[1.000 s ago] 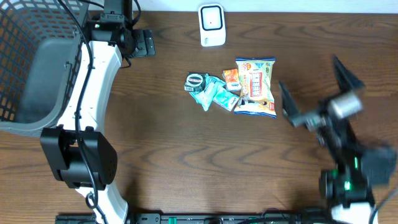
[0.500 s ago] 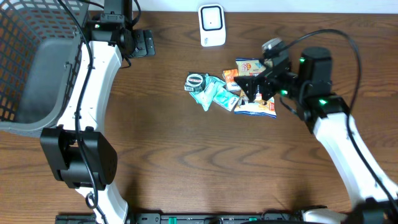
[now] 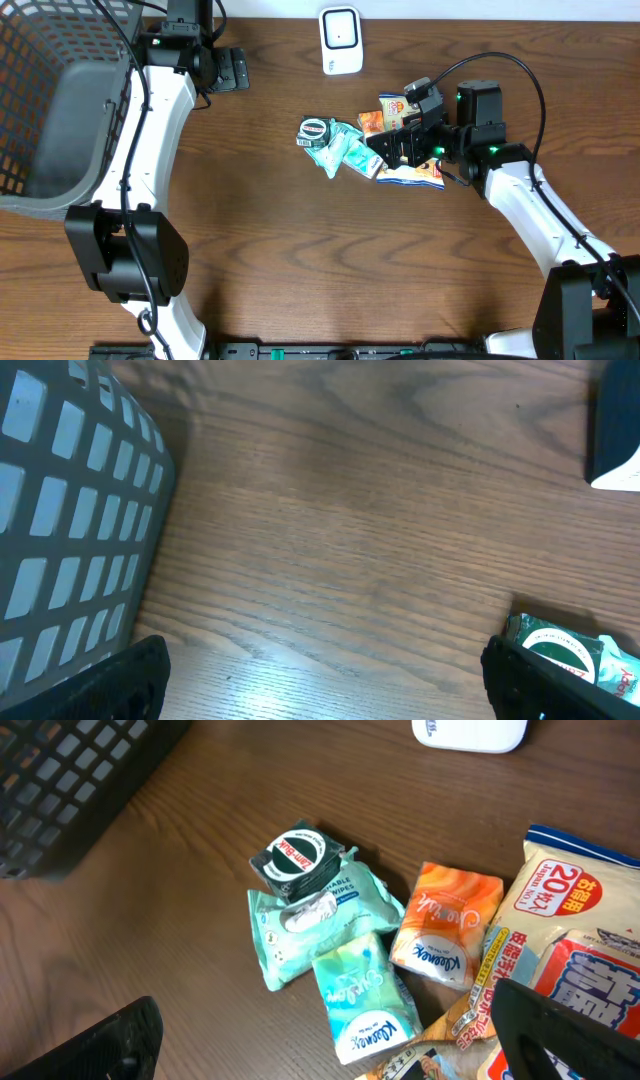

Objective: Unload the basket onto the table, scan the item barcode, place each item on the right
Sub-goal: 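Reach the right gripper forward over the item pile near the scanner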

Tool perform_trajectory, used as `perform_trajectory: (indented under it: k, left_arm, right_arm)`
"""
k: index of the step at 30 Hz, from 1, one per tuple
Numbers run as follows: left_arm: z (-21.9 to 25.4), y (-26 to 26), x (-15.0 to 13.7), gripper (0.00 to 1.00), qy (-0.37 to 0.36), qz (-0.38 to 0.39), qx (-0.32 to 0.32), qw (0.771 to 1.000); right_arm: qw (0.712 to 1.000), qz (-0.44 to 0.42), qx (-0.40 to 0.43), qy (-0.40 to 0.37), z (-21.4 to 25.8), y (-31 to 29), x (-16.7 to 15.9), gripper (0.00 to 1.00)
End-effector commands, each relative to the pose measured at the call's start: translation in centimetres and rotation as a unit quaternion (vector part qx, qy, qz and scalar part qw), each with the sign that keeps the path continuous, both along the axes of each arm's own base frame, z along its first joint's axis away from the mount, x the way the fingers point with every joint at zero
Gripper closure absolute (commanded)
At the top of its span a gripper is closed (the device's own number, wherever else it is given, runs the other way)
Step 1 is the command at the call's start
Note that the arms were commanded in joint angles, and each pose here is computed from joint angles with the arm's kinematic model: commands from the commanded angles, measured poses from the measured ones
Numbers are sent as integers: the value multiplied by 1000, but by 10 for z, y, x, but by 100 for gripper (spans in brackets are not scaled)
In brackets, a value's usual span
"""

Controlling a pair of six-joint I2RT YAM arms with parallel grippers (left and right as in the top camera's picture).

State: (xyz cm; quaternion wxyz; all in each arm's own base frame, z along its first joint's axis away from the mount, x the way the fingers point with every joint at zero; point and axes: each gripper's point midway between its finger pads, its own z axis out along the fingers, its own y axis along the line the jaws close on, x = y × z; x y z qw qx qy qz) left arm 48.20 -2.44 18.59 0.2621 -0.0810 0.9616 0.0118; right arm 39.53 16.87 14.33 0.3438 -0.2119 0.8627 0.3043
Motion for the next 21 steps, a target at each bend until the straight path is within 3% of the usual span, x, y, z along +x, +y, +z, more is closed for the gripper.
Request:
perform_trajectory:
  k: [1,6,12,16,21]
  left_arm:
    - [14,2,0,2,-16,9,-1,1000]
    - [14,2,0,2,-16,9,-1,1000]
    - [14,2,0,2,-16,9,-1,1000]
    - [14,2,0,2,-16,9,-1,1000]
    - [14,2,0,2,-16,9,-1,1000]
  right_arm:
    - [1000,-18,-12,-8,5,-3,8,1]
    - [991,-99,-91,-22,-8,-35,26,1]
    - [952,-222,-205,-40,-16,-97,45,1]
    - [946,-241,-214,-19,-32,-117,48,1]
    - [961,-207,-179,32,-69,-111,46,1]
